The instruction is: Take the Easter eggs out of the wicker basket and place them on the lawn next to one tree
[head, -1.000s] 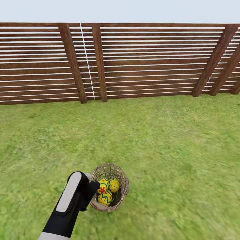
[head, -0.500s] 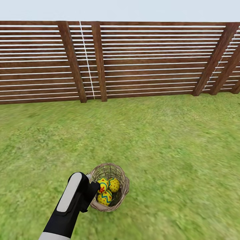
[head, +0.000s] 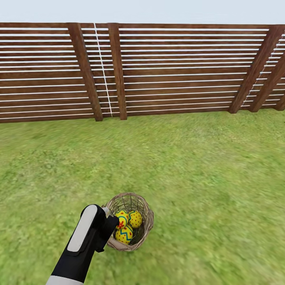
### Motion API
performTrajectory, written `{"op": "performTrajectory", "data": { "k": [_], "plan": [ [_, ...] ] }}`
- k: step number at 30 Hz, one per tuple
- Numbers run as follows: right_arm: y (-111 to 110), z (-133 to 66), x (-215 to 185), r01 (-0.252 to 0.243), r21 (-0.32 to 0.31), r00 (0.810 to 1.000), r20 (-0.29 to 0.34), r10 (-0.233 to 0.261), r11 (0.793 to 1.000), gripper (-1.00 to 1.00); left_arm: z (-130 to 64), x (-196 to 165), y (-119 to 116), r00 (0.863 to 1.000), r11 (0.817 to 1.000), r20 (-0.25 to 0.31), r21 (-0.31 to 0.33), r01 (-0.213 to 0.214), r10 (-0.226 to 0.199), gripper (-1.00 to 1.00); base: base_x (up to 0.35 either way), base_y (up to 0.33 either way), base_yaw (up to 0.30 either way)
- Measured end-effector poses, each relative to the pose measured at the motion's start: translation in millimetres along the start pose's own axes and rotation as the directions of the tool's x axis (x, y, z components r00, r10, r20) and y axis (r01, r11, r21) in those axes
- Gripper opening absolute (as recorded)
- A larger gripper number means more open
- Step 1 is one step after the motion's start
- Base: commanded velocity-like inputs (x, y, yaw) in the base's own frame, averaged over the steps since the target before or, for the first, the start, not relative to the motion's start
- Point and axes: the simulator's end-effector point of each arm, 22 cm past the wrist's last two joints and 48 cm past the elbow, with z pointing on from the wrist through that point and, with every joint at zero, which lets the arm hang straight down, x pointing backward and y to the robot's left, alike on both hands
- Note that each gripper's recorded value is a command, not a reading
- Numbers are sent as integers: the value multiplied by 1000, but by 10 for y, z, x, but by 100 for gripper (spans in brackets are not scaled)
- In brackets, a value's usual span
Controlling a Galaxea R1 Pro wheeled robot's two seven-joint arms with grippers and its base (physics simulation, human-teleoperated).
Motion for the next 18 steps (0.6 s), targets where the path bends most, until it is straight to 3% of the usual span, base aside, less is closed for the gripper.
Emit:
{"op": "performTrajectory", "data": {
  "k": [11,15,18],
  "plan": [
    [-81,190,-102,1,11,999,44,-1,1000,100,272,25,69,1000,1000,-16,-29,-3,3,100,0,0,0],
    [-260,344,-664,19,18,987,161,-21,1000,100,345,23,76,1000,999,-18,-31,-5,4,100,0,0,0],
    [-488,435,-1016,48,37,979,197,-54,998,100,417,28,98,1000,999,-20,-40,-7,7,100,0,0,0]
  ]
}}
